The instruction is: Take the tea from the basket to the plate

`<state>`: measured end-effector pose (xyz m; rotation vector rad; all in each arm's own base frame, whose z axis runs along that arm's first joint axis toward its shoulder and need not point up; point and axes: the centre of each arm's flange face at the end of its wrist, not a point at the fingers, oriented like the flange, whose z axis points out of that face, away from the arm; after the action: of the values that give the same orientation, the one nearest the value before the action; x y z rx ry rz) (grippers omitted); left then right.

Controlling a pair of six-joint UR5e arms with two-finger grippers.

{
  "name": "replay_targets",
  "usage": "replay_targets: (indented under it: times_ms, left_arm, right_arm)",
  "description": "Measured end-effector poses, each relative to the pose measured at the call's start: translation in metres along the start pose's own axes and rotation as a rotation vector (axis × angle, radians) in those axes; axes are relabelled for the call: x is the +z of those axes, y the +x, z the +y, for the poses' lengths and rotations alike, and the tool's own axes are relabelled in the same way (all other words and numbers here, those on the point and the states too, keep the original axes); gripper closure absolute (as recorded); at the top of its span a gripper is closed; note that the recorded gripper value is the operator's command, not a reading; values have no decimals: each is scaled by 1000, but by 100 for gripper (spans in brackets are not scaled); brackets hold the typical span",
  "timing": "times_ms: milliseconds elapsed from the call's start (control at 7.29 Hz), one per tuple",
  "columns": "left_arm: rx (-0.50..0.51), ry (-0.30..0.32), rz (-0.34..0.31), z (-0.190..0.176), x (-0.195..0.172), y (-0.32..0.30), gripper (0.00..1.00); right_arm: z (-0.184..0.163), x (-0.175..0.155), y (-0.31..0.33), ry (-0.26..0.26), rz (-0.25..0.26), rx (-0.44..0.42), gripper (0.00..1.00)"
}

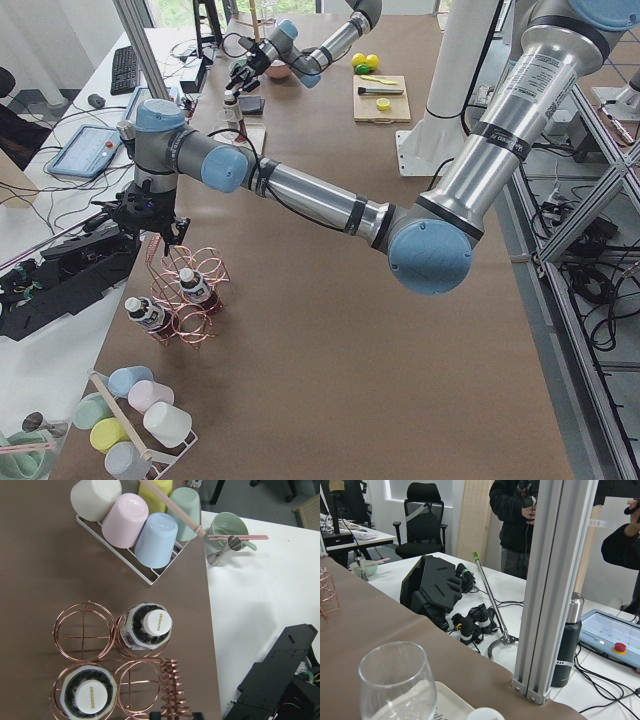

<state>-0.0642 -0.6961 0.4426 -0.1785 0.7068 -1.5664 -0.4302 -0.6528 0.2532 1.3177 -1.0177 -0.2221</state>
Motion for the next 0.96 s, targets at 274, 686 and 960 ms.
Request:
replay_targets:
  times_ms: [274,686,960]
  left_arm:
    - [298,-156,-14,-44,-1,-73,2]
    - [660,-209,-9,-69,8,-162,2]
    - [867,-275,10,-63,10,-182,2]
  right_arm:
    - [-36,-23,11,-11,-47,-8,0]
    - [-84,-62,58,-176,-101,15,0]
    - [-101,-98,99,-340,-96,87,0]
